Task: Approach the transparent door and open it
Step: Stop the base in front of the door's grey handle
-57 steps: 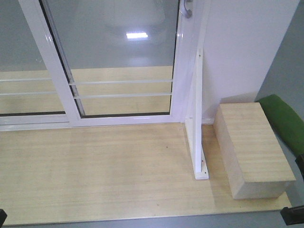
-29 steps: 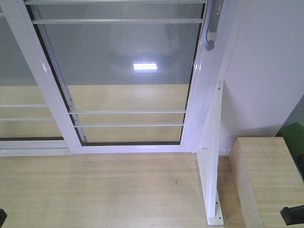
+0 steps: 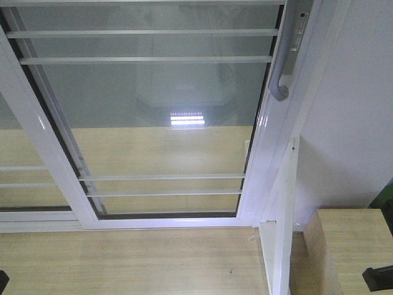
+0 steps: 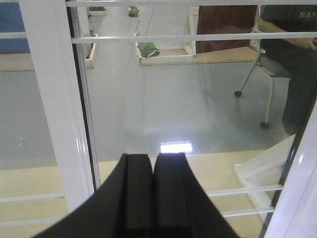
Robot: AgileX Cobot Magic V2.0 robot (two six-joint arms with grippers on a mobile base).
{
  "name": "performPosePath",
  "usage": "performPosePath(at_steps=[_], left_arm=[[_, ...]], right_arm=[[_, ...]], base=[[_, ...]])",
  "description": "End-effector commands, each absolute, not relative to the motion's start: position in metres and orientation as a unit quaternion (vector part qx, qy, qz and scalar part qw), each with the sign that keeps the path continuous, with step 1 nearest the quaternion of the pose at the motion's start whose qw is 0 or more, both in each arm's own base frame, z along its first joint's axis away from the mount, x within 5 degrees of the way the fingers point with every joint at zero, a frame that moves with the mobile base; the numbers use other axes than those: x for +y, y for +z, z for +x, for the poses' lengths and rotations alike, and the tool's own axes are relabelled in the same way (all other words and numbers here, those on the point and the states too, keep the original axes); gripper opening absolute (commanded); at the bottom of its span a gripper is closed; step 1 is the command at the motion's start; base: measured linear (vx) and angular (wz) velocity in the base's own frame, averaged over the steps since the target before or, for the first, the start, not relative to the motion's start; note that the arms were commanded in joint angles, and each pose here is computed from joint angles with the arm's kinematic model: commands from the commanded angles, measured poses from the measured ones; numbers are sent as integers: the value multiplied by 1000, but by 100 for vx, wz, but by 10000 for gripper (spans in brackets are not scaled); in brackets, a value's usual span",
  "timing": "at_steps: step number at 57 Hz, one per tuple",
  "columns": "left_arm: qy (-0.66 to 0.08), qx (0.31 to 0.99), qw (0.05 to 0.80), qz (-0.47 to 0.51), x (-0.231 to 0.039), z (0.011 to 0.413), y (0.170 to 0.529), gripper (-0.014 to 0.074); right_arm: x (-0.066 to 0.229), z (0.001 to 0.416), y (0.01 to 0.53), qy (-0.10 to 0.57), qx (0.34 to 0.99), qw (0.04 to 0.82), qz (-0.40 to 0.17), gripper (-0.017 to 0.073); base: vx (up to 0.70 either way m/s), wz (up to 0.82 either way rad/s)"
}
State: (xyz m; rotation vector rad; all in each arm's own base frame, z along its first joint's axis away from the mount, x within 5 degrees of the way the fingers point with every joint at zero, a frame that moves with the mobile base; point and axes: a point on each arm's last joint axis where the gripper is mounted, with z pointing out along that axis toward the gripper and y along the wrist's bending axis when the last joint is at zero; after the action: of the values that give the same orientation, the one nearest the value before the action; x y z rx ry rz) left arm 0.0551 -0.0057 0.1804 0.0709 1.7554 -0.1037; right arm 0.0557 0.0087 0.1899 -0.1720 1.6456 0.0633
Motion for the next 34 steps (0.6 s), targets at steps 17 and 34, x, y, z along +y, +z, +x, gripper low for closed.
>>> performPosePath(at_steps=[17,34], left_arm=[[-56,754,653,33,-7,57,183,-6],[-56,765,641,32,-7,58,181,-6]], right_arm=[[8,65,192,13,736,673,-73,-1],[9,67,186,14,762,643,-77,-1]], base=[[3,2],[-1,-1]])
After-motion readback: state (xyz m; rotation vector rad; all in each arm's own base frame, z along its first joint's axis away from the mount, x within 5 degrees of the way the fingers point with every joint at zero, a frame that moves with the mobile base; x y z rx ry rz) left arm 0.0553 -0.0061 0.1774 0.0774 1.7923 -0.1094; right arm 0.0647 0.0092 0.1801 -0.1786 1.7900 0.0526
